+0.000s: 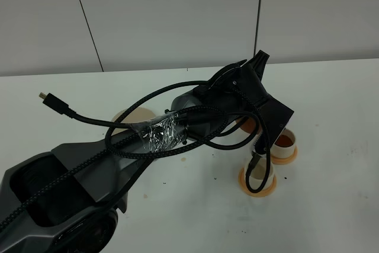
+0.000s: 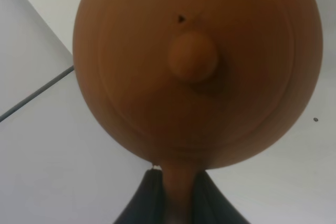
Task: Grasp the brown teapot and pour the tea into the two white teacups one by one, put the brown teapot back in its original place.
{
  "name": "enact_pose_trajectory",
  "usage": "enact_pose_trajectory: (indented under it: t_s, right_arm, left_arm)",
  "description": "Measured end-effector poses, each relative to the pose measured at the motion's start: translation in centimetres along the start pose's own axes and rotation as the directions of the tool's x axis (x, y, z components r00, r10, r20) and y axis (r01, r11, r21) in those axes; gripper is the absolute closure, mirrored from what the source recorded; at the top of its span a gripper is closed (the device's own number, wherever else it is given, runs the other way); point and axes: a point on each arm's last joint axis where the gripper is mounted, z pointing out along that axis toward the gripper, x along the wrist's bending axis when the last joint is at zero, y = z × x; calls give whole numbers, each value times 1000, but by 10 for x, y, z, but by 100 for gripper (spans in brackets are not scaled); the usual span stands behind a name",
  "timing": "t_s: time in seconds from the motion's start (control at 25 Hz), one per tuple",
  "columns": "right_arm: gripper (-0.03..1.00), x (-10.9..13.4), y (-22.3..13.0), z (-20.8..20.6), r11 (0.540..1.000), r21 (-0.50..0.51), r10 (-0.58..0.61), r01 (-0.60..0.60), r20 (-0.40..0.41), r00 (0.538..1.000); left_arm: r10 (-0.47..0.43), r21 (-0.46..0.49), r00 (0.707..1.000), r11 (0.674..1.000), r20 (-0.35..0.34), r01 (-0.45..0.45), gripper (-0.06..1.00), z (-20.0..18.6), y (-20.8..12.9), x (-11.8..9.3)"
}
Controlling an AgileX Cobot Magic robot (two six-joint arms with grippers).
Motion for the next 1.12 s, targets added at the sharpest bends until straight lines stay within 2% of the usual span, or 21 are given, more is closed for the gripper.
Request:
enact_pose_trajectory:
  t_s: [1.12]
  right_arm:
    - [65,0,0,0,1000,0,0,0,0,1000]
  left_arm:
    - [10,10,1000,1000,-4,-10,78,0,-1,0]
